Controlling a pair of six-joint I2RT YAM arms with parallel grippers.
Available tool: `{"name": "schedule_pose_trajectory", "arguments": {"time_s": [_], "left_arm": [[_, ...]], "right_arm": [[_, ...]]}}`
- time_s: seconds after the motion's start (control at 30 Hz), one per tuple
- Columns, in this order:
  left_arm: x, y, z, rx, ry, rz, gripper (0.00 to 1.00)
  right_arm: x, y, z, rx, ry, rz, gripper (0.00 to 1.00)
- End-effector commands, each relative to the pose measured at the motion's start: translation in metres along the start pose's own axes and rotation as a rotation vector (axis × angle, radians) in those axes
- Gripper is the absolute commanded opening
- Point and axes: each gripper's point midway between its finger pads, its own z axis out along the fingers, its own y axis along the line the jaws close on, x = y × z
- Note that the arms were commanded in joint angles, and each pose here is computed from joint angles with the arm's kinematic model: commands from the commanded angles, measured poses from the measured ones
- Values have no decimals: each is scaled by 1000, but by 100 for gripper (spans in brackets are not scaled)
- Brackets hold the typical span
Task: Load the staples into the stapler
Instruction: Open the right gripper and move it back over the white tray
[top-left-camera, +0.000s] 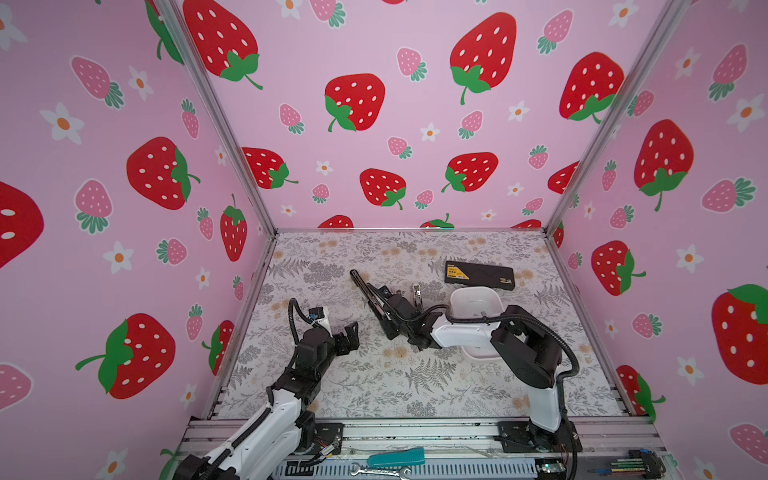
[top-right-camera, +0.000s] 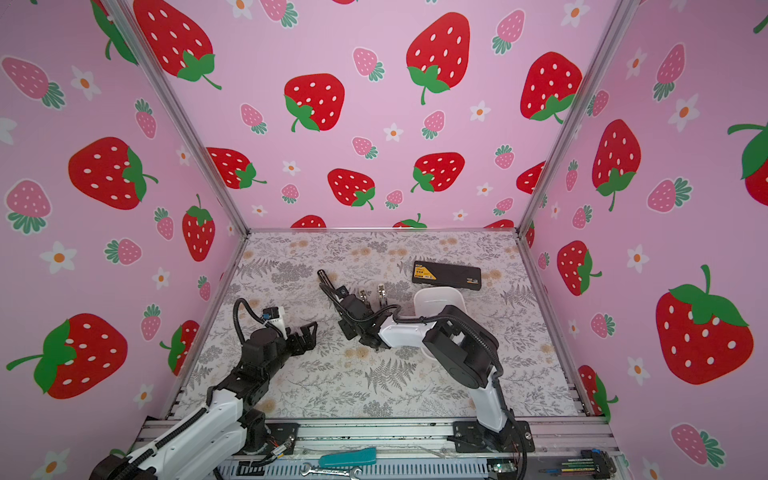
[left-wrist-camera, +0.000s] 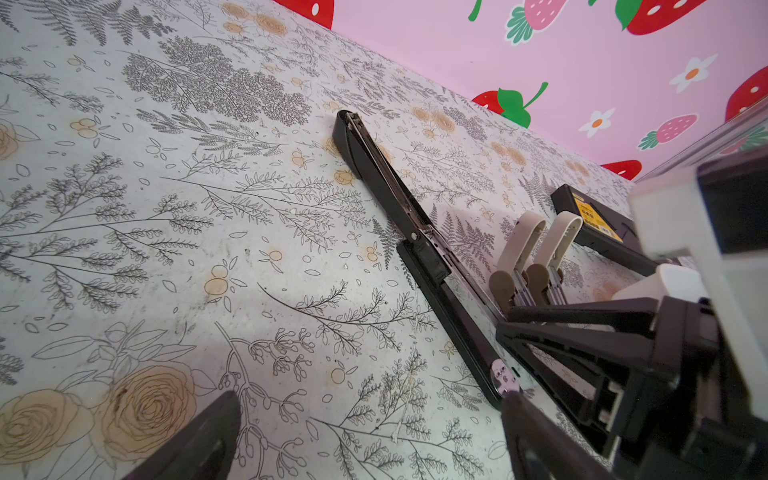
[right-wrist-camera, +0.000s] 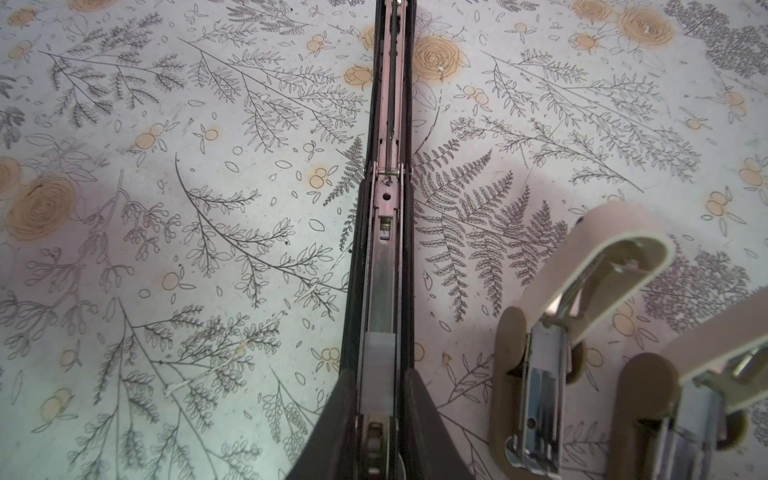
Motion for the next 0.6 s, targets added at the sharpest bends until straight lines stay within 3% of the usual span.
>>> {"name": "schedule_pose_trajectory", "arguments": {"time_s": [0.0,0.13,0.33,0.57], "left_arm": [[-21,-10,-1,26,-53,-20,99],[-20,-9,-1,24,-52,-20,99],[-20,-9,1,16,-37,-7,99],[-26,-8,9,-19,-17,29,99]], "right_arm": [[-10,2,-20,-14,-22,4,25],[-24,-5,-43,-5,-74,24,25],[-35,-41,-95,115,-168,90,29],[-5,-108,-152,349,-193,170,38]]}}
